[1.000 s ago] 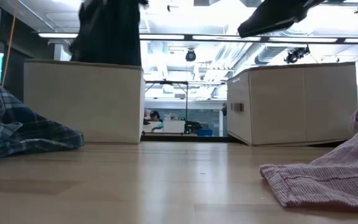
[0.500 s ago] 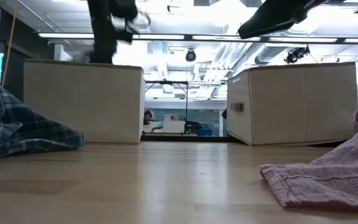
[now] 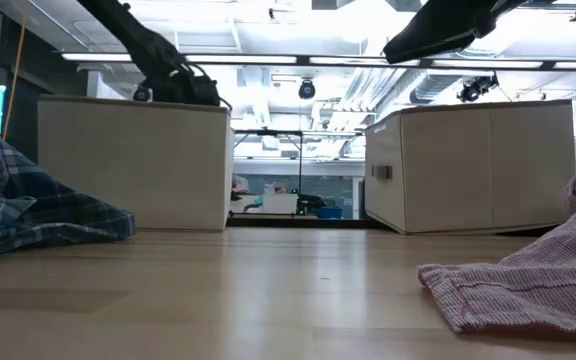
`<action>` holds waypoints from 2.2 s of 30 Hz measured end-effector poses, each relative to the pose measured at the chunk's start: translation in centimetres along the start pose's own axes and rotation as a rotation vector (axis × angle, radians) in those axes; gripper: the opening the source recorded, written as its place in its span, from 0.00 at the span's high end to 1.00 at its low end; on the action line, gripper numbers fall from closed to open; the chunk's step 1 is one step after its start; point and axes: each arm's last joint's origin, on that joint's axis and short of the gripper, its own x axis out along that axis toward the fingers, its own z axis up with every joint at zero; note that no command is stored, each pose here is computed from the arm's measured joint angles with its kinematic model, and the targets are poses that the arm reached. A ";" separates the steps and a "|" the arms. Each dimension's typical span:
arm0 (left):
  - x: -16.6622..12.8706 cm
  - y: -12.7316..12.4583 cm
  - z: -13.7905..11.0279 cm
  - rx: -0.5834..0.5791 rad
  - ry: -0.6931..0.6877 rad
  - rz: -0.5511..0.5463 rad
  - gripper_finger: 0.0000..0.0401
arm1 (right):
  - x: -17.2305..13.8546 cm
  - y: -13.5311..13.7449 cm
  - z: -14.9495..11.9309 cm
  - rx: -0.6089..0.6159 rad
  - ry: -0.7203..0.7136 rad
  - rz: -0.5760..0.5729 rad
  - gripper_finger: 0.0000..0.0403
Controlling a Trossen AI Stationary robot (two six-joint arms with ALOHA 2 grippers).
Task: Sort clothes
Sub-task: Put the dark blue shirt into the left laundry bin, then put the blue shirt into the left laundry bin
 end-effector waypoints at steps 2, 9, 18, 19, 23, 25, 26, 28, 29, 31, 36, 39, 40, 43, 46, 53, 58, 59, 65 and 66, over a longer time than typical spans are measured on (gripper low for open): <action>-1.1 0.7 -0.1 -0.025 0.006 0.025 0.60 | 0.0 0.0 0.0 -0.001 0.000 0.000 0.60; -11.3 3.4 -0.8 -0.156 -0.178 0.057 0.50 | 0.0 0.0 0.0 -0.005 -0.001 -0.006 0.60; -16.3 2.7 -5.8 -0.313 -0.154 -0.076 0.58 | 0.2 -0.3 0.1 -0.003 0.002 -0.018 0.60; -15.5 2.7 -6.0 -0.326 -0.114 -0.077 0.59 | 0.3 -0.4 0.1 -0.001 0.003 -0.023 0.60; -10.8 2.4 -6.2 -0.359 -0.011 -0.074 0.66 | 0.6 -0.7 0.1 0.018 0.006 -0.038 0.60; -7.5 2.0 -6.2 -0.366 0.034 -0.102 0.68 | 0.7 -0.8 0.1 0.024 0.007 -0.040 0.60; -5.9 1.8 -6.1 -0.363 0.054 -0.111 0.70 | 0.7 -0.8 0.1 0.024 0.008 -0.038 0.60; -2.7 1.5 -5.9 -0.359 0.072 -0.104 0.72 | 0.7 -0.8 0.1 0.025 0.008 -0.035 0.60; -1.2 1.4 -5.8 -0.347 0.084 -0.090 0.72 | 0.7 -0.8 0.1 0.029 0.008 -0.035 0.60; 1.0 1.3 -5.6 -0.310 0.115 -0.041 0.74 | 0.7 -0.8 0.1 0.042 0.008 -0.035 0.60; 2.2 1.3 -5.0 -0.178 0.189 0.092 0.77 | 0.7 -0.8 0.1 0.052 0.008 -0.034 0.60; 0.0 1.2 -4.7 -0.148 0.172 0.110 0.78 | 0.7 -0.8 0.1 0.049 0.008 -0.034 0.60; -1.1 1.3 -4.5 -0.146 0.155 0.113 0.78 | 0.7 -0.8 0.1 0.043 0.008 -0.034 0.60; -5.1 1.4 -4.5 -0.159 0.089 0.115 0.78 | 0.7 -0.8 0.1 0.042 0.008 -0.034 0.60; -9.7 1.4 -5.1 -0.206 -0.012 0.108 0.78 | 0.7 -0.8 0.1 0.043 0.007 -0.034 0.60; -19.6 -1.1 -9.0 -0.289 -0.399 -0.225 0.78 | 2.9 0.1 0.5 -0.023 -0.032 0.057 0.60; -23.8 -5.1 -11.8 -0.094 -0.543 -0.454 0.78 | 6.6 1.0 0.8 -0.083 -0.132 0.247 0.60; -24.3 -5.9 -12.3 -0.065 -0.541 -0.492 0.78 | 7.5 1.1 0.8 -0.099 -0.164 0.281 0.60; -25.3 -9.8 -16.3 0.041 -0.298 -0.566 0.78 | 12.5 2.0 3.2 -0.177 -0.303 0.443 0.59; -25.2 -10.2 -17.0 0.040 -0.231 -0.555 0.78 | 13.4 2.3 3.6 -0.193 -0.300 0.463 0.58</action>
